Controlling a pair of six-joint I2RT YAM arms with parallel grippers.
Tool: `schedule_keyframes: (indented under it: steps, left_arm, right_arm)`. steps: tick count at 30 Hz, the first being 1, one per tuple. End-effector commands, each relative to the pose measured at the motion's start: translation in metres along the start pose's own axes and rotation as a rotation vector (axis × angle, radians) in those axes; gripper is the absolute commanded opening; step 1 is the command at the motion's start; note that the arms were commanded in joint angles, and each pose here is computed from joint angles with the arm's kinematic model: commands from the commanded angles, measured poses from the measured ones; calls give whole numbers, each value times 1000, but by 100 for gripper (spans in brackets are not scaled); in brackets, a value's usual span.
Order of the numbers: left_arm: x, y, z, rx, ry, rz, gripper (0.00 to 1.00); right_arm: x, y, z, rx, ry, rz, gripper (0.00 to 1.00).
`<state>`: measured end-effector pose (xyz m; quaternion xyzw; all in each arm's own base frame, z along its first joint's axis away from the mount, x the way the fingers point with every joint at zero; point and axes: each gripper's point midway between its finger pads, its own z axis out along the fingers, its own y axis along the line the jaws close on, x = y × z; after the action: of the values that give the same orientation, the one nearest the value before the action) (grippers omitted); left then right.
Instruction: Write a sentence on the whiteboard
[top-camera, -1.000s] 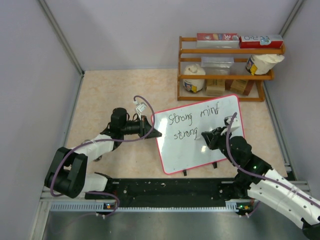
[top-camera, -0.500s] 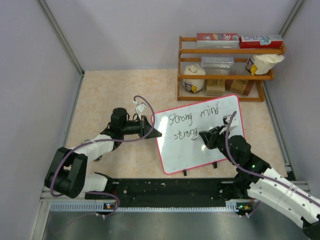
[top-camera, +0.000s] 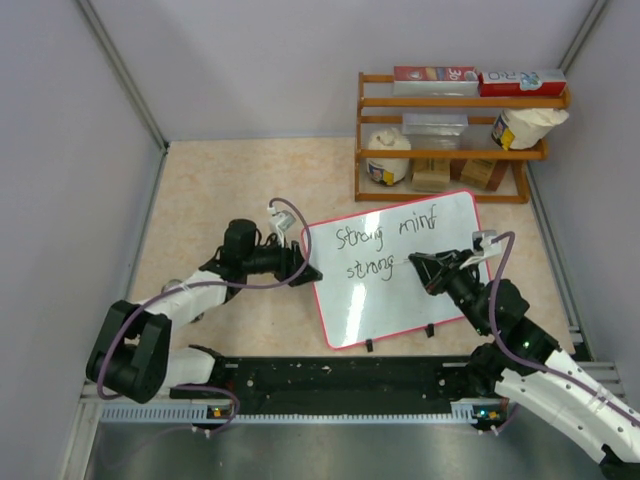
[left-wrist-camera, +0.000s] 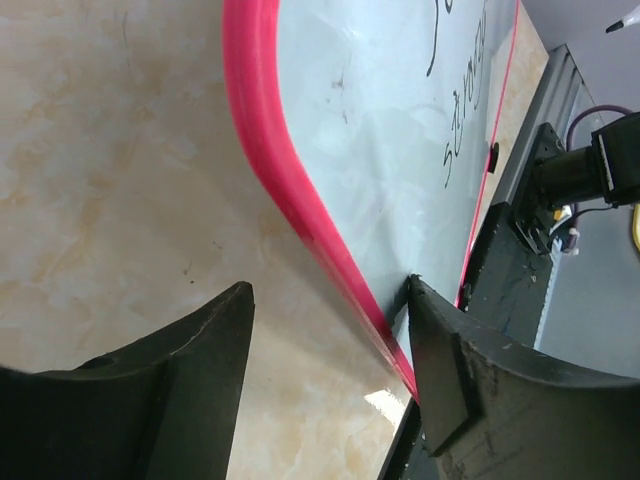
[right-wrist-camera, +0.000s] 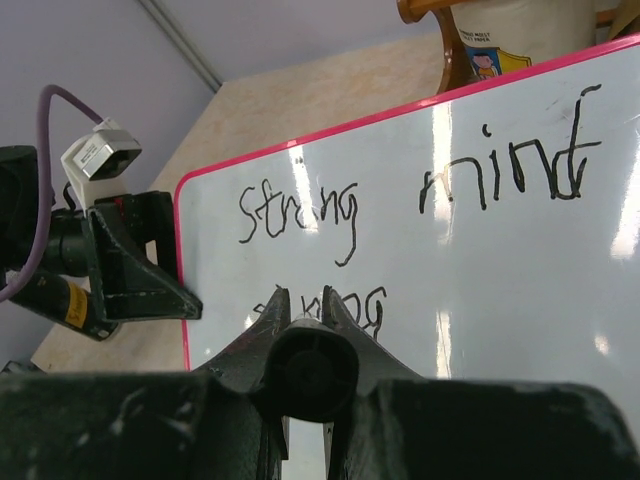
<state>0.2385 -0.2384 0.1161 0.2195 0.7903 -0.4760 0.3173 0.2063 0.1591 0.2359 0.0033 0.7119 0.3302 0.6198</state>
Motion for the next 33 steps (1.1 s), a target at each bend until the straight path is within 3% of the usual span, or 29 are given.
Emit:
schedule_keyframes:
  steps: [1, 8, 14, 23, 29, 33]
  left_arm:
    - [-9, 4, -10, -78, -38, 77, 69]
    - [7, -9, -19, -45, -64, 44, 76]
    - [24, -26, -15, 99, -87, -21, 77]
    - [22, -52, 1, 234, -86, 20, 76]
    - [15, -48, 12, 244, -92, 10, 72]
    - [9, -53, 15, 293, -115, 12, 61]
  right_arm:
    - [-22, 1, -3, 15, -57, 0, 0]
    - [-27, 0, -2, 30, -66, -21, 0]
    - [-29, 9, 6, 3, -32, -56, 0]
    - [-28, 52, 16, -250, 45, -56, 0]
    - [-36, 46, 15, -320, 55, 11, 0]
    - [-34, 36, 13, -337, 77, 54, 0]
